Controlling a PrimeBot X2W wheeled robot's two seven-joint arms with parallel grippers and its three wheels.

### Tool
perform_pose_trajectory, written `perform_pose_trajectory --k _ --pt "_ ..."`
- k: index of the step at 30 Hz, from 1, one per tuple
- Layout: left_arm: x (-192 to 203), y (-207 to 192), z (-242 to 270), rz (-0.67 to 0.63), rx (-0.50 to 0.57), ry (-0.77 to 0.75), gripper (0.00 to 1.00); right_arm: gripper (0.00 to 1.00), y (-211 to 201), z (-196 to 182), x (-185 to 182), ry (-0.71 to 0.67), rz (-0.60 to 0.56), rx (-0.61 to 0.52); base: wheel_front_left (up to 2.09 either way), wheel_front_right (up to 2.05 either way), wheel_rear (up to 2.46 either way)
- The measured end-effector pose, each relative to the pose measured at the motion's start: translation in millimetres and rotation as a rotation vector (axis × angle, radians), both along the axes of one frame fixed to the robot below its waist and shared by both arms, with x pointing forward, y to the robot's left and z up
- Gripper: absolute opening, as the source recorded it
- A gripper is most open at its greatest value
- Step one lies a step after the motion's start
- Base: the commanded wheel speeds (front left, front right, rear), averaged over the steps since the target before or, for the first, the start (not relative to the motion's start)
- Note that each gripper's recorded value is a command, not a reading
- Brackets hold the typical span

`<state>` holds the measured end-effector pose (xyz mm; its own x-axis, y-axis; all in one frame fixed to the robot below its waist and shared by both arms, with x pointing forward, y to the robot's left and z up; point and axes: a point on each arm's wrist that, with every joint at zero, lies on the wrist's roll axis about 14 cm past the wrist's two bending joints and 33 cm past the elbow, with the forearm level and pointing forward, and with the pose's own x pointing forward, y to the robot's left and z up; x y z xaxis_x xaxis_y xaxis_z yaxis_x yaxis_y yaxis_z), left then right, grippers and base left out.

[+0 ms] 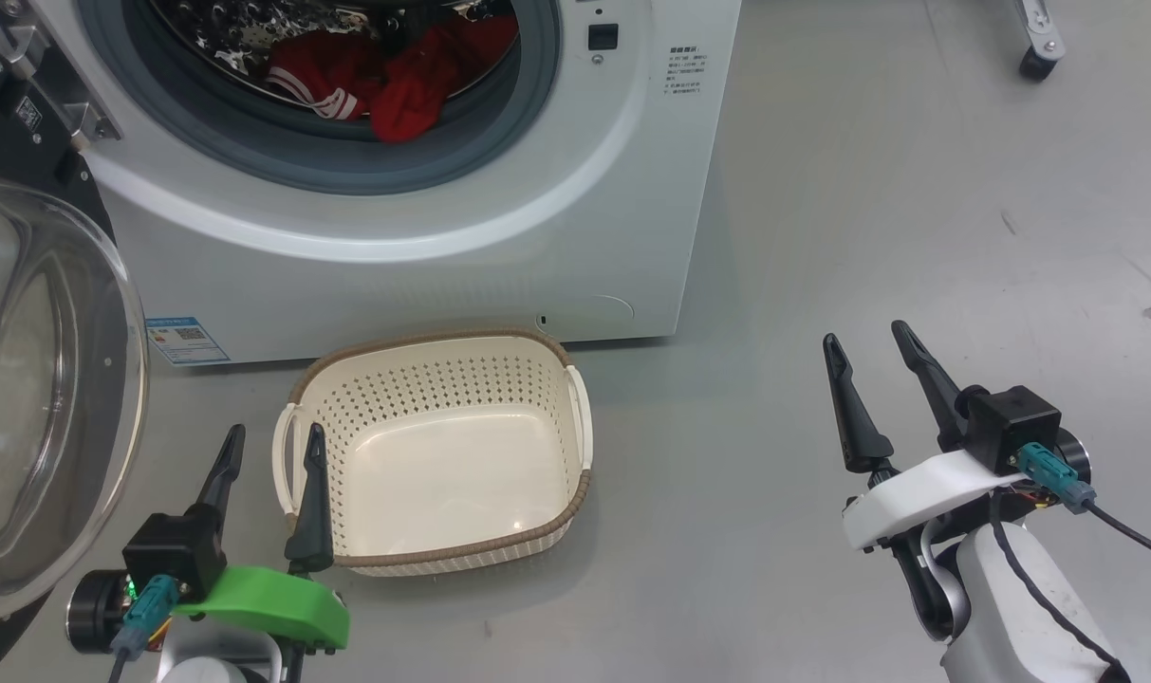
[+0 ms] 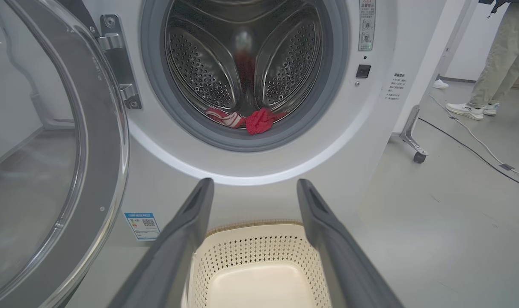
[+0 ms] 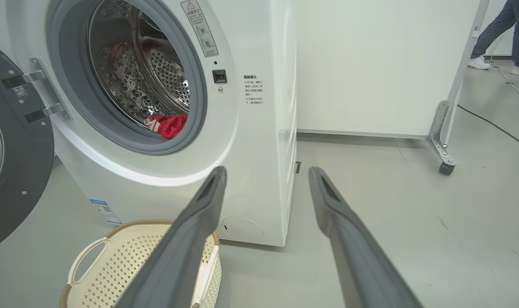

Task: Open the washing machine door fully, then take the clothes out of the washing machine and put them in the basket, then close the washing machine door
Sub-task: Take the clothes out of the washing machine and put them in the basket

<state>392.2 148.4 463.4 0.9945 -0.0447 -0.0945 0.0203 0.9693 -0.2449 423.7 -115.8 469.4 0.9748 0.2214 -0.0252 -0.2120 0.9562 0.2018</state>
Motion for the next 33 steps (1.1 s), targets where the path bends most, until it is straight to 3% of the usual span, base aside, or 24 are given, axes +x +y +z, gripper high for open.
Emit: perform_pose_trajectory --k 33 --pt "-2.4 -4.6 6.5 -0.010 0.001 -0.017 1.00 1.00 2.8 0.9 -5.9 0.003 0.001 0.012 0.55 -0.54 0.00"
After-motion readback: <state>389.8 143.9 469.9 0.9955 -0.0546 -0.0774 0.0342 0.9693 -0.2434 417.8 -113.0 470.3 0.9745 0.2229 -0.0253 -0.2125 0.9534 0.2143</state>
